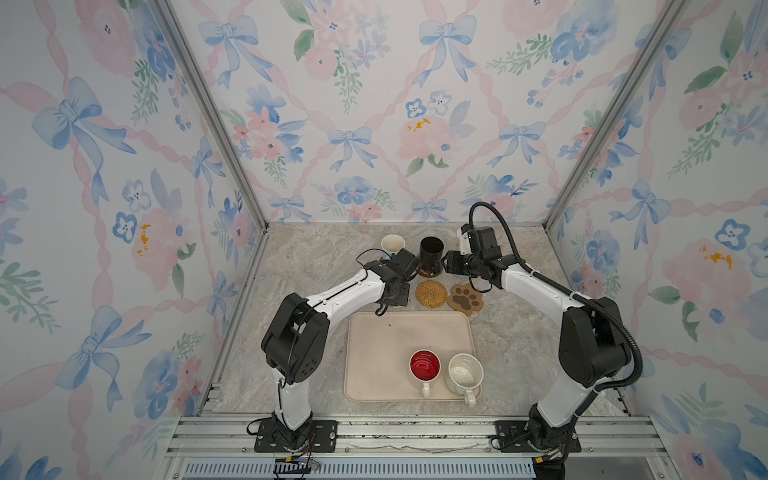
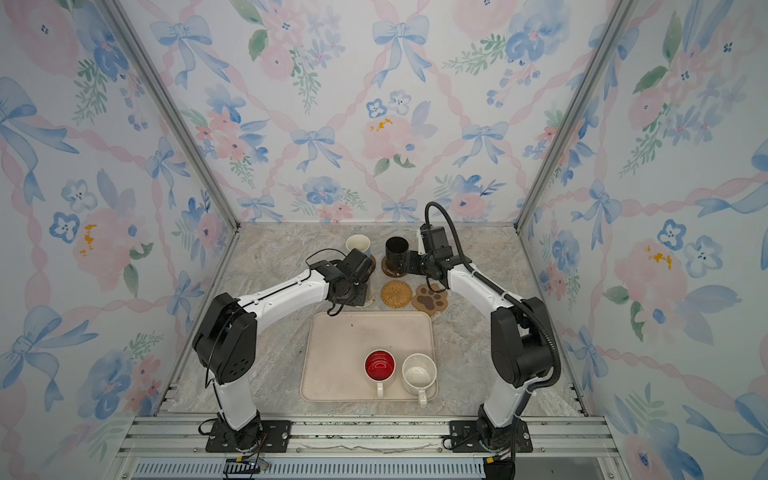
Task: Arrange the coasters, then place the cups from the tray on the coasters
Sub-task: 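Lower the grey mug onto the multicolour woven coaster with the left gripper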
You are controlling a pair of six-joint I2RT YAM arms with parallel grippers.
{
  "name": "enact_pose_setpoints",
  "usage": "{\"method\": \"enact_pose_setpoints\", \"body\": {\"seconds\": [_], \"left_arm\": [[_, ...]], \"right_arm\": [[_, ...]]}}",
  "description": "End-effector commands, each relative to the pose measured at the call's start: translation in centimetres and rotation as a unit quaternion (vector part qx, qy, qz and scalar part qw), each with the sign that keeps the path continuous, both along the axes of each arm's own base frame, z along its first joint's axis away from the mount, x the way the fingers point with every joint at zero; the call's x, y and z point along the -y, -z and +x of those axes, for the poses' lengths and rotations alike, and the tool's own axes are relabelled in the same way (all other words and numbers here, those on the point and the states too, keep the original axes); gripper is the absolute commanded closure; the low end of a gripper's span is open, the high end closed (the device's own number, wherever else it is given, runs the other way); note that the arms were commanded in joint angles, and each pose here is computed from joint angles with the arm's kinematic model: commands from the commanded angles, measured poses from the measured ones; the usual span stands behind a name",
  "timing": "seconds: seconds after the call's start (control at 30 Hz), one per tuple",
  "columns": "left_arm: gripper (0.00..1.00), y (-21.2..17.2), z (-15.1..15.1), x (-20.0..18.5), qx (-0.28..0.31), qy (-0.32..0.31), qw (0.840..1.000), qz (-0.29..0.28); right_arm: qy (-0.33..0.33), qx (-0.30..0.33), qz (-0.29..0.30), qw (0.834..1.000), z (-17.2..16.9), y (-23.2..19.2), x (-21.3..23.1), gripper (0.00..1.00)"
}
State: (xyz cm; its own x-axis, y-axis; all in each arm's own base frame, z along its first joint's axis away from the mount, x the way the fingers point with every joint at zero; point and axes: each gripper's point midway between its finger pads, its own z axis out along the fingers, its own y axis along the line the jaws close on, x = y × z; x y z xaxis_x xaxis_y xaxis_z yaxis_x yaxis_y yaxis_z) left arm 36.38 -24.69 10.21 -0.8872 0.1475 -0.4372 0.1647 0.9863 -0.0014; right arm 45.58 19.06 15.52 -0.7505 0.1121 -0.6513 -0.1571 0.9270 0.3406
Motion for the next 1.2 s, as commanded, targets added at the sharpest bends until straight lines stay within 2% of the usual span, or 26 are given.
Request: {"method": "enact_pose_setpoints", "body": {"seconds": [0.0,0.6,0.67,0.87,1.17], "left_arm": [[1.00,-2.2,2.0,1.1,0.040,-0.001,0.999,-0.026],[1.00,-1.0,1.8,1.1,0.025,0.003,0.999,-0.019],[0.88,-1.0,1.7,1.2,0.024,0.004,1.000,-0.021],[0.71,-0.9,1.6,1.3,0.020,0.006,0.999,-0.024],[0.67,-2.8,1.7,0.9,0.042,0.002,0.999,-0.030]], "right_arm": [[0.005,0.000,0.010,1.000,-0.1,-0.6,0.5,0.49],[0.006,-0.005,0.010,1.000,0.1,-0.3,0.6,0.49],[0.005,-0.006,0.011,1.000,0.0,-0.2,0.6,0.48],[0.006,-0.005,0.011,1.000,-0.1,-0.4,0.6,0.48],[0.005,-0.001,0.014,1.000,-0.3,-0.9,0.6,0.48]]}}
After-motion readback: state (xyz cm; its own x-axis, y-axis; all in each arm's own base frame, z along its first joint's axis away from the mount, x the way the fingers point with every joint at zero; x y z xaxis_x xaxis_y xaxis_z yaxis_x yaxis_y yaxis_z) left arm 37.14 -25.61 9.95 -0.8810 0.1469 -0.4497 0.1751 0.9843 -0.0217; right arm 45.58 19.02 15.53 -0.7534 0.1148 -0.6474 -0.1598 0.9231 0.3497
